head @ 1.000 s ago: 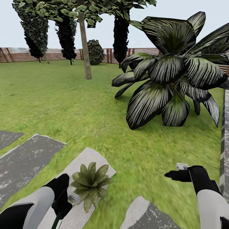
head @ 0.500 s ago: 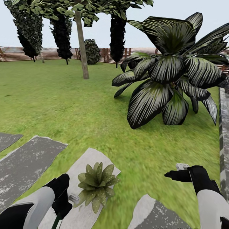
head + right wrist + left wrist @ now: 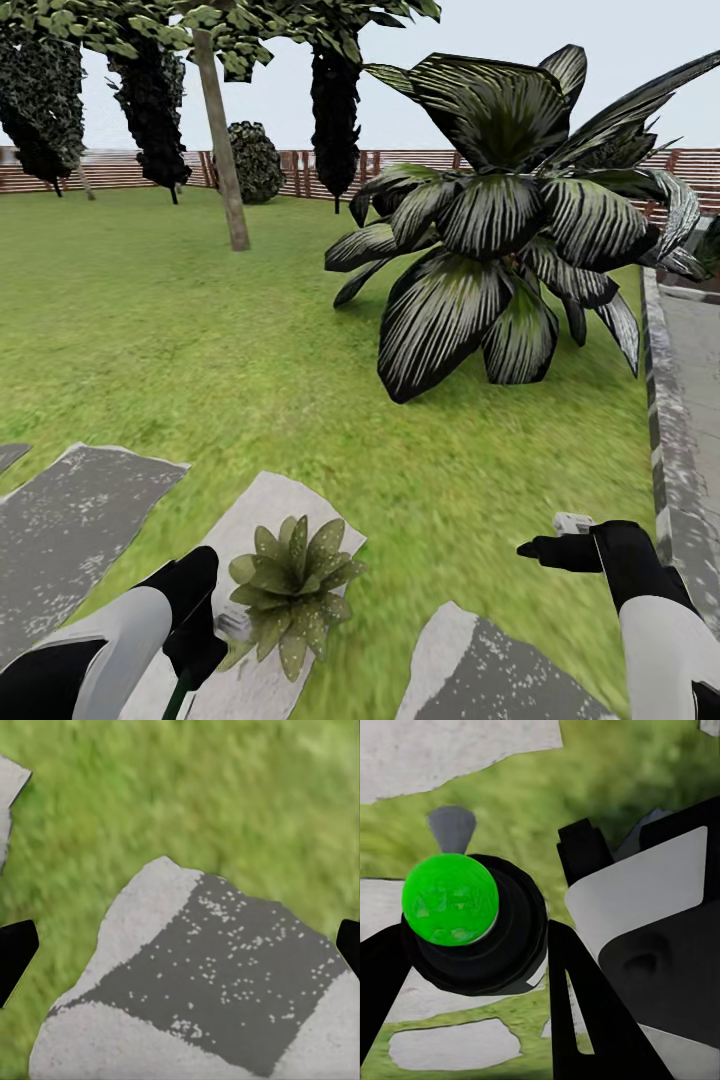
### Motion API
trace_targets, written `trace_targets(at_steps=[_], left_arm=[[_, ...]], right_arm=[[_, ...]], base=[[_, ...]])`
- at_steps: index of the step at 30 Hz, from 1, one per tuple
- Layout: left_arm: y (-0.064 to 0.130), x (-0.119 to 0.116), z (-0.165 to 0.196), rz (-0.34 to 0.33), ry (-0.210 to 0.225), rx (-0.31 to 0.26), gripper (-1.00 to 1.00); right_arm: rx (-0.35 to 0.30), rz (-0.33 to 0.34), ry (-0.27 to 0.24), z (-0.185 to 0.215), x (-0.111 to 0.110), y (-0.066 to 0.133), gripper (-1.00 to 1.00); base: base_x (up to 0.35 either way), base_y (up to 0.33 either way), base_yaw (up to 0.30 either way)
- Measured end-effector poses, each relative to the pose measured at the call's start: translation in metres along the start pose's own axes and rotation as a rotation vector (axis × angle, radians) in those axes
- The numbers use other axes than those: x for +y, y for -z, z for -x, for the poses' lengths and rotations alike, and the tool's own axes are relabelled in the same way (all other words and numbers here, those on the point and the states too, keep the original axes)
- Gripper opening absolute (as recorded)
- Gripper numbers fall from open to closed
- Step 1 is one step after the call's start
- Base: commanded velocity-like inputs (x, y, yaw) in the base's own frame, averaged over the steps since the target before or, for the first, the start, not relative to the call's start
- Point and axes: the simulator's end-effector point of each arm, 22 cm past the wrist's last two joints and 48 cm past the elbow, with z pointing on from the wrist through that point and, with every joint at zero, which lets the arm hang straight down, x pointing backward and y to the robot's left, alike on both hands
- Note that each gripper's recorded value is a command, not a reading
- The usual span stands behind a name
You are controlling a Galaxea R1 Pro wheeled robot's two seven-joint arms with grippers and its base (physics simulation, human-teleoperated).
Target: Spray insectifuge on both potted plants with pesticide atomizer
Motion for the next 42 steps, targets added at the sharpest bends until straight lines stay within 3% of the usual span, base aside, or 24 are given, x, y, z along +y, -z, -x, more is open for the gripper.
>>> trace_targets(at_steps=[16, 42], left_arm=[[0.0002, 0.0001, 0.0003, 0.001, -0.001, -0.001, -1.00], [-0.0023, -0.0046, -0.0005, -0.007, -0.006, 0.005, -1.00]], right_arm=[[0.000, 0.000, 0.000, 0.0002, -0.0001, 0.0003, 1.00], [0.001, 0.000, -0.001, 0.0001, 0.0001, -0.0001, 1.00]], base=[[0.025, 0.240, -0.192], [-0.020, -0.030, -0.123]])
